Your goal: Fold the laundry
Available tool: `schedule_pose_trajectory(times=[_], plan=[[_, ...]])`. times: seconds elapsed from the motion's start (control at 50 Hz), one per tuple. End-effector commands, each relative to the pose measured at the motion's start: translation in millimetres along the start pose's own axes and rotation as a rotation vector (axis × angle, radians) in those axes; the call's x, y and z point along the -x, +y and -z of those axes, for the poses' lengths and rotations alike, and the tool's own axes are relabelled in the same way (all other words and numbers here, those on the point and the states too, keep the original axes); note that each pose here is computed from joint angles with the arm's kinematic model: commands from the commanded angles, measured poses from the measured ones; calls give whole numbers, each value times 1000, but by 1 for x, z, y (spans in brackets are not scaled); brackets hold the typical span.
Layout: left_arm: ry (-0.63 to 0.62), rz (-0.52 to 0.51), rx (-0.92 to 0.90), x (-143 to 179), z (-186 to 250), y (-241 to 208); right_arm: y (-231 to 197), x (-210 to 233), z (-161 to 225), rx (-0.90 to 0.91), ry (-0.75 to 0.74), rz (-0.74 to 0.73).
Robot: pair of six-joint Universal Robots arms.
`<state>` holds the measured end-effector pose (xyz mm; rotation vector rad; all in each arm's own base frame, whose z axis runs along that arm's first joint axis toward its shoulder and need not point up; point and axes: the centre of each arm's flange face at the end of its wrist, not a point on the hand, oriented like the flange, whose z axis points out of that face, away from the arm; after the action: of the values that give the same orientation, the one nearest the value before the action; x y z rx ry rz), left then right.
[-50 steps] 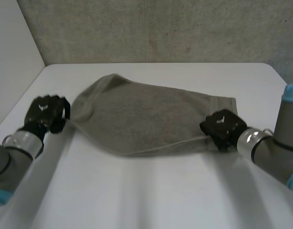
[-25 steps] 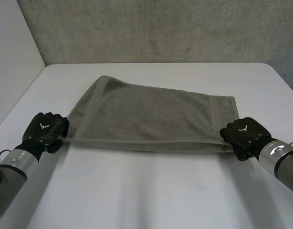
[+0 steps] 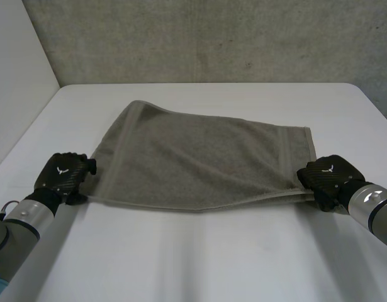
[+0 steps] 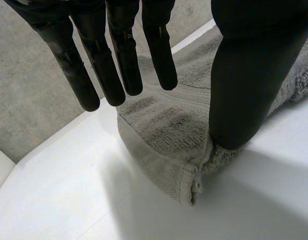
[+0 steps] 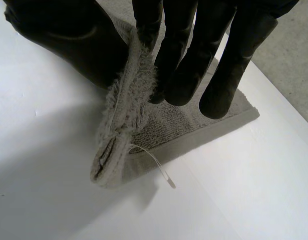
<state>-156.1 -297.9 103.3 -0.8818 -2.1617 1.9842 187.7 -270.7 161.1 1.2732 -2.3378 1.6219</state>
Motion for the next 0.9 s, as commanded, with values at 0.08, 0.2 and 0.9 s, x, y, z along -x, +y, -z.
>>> schedule_pose_trajectory(times=[0.08,0.2,0.9], plan=[[9,4,4,-2,1,1,1,1,0,0,-3,-1],[16,11,16,-3,1,3,0,0,0,-1,-2,0],[52,-106,83,-1,-10,12,1,2,-1,1,-5,-4]])
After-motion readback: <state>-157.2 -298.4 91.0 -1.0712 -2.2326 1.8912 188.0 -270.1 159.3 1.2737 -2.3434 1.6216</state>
